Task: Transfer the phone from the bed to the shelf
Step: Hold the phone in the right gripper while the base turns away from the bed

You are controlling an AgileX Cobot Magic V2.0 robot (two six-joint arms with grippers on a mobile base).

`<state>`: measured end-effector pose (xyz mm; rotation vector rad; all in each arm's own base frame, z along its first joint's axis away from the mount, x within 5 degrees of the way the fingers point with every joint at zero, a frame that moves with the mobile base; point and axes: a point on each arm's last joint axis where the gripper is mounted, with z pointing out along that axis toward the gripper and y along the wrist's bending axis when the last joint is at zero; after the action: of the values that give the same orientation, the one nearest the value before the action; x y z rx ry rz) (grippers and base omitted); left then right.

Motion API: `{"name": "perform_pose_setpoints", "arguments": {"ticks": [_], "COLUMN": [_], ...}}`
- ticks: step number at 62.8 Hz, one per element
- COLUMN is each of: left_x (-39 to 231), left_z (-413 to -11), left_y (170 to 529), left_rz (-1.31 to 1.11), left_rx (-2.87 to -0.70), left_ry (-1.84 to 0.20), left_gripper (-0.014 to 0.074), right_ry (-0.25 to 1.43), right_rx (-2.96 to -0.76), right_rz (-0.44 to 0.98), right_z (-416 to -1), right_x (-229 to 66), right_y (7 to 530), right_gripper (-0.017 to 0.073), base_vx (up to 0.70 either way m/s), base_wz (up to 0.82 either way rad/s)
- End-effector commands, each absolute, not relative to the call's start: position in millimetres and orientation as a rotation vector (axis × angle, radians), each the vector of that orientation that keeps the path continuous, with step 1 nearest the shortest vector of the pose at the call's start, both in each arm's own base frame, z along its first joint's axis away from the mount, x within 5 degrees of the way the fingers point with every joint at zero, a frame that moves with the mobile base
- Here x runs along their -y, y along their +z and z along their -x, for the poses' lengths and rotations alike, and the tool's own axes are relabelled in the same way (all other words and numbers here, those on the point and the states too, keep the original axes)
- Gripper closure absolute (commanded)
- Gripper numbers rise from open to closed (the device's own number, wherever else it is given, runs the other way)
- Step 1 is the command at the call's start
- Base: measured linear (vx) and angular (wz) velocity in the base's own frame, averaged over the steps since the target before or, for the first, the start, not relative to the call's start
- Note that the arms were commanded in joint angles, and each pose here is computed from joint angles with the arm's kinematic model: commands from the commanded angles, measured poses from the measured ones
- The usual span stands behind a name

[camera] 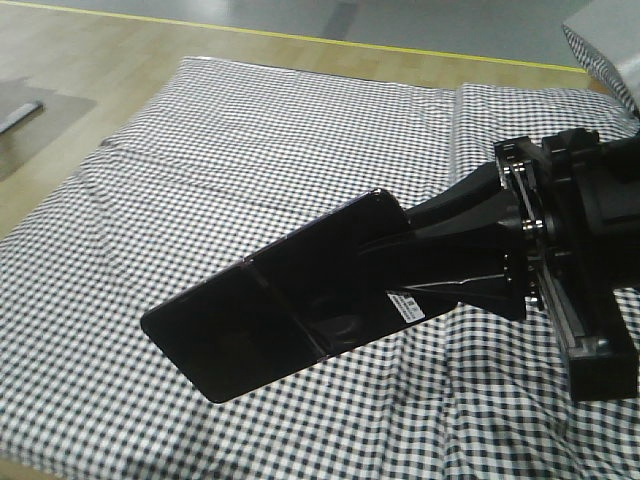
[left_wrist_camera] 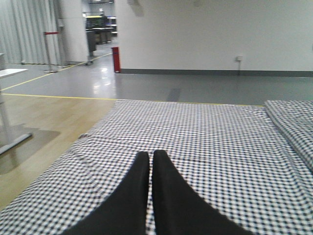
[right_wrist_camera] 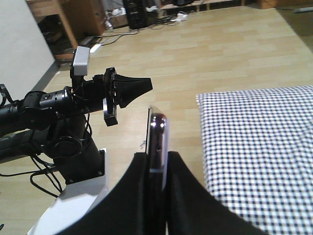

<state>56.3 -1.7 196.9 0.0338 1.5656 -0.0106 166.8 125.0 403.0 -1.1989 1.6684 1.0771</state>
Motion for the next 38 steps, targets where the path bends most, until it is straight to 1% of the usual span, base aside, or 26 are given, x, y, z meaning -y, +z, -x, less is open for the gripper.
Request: {"name": "perform_pose_setpoints", "arguments": {"ticks": [1,38], "left_x": [1.3,1.3], "left_z": [-54.3,-54.3], "left_y": [212.2,212.2], "left_rz": [-0.014,-0.014], "left_rx": [-1.461,-1.461], "left_ry": [-0.024,-0.024], "left_gripper": [0.0592,0.0592], "right_ry": [1.174,1.174], "right_rx": [-1.569,-1.569], "right_rz": [1.191,1.191], "right_z": [-154.7,-154.7], "right_x": [-125.9,-125.9], "right_y": [421.1,421.1], "right_gripper": [0.0562,0.0562], "base_vx": [-0.11,-0.13], "base_wz": [0.43,0.49]}}
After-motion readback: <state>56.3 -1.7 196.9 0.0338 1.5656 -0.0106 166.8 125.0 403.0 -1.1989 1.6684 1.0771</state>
